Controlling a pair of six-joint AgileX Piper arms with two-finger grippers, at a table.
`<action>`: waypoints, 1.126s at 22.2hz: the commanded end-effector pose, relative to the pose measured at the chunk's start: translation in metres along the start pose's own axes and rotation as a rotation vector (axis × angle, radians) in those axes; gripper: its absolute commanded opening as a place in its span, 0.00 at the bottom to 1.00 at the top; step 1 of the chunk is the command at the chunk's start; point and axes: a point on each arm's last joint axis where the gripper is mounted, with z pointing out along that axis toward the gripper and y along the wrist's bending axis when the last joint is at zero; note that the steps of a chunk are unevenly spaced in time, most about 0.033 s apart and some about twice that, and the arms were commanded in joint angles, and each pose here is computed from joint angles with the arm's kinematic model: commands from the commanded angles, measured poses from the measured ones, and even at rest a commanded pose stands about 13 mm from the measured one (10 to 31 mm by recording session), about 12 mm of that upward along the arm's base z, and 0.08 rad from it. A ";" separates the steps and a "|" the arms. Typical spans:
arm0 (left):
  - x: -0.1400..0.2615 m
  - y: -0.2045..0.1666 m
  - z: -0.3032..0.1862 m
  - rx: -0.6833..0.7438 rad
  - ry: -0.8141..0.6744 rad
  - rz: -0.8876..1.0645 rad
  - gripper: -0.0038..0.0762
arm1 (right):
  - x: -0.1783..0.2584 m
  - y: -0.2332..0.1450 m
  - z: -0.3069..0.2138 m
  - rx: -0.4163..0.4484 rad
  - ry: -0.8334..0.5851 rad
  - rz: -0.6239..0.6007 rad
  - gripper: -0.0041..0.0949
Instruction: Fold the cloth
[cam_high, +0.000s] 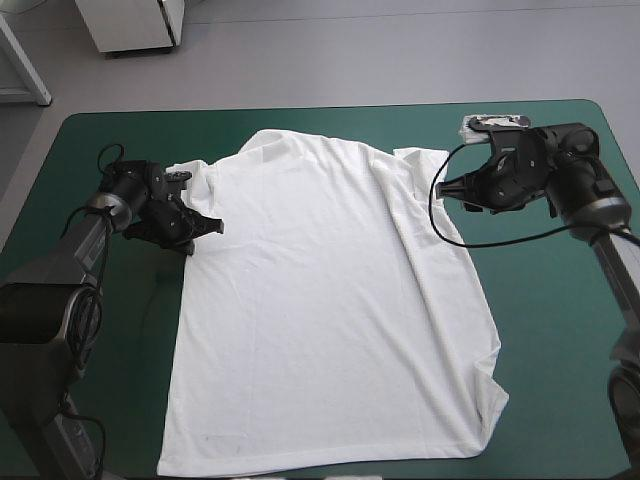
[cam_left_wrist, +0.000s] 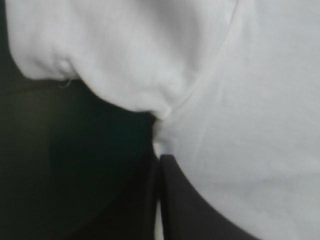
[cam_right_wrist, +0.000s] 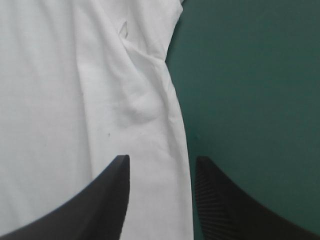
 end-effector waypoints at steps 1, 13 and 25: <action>-0.010 -0.011 -0.026 0.051 -0.092 -0.007 0.04 | -0.026 0.000 0.001 -0.015 -0.096 -0.008 0.56; -0.020 -0.015 -0.040 0.072 -0.156 -0.005 0.04 | -0.036 0.002 0.113 -0.057 0.124 0.012 0.58; -0.019 -0.015 -0.040 0.073 -0.141 -0.005 0.04 | -0.019 -0.003 0.166 -0.031 0.282 0.001 0.26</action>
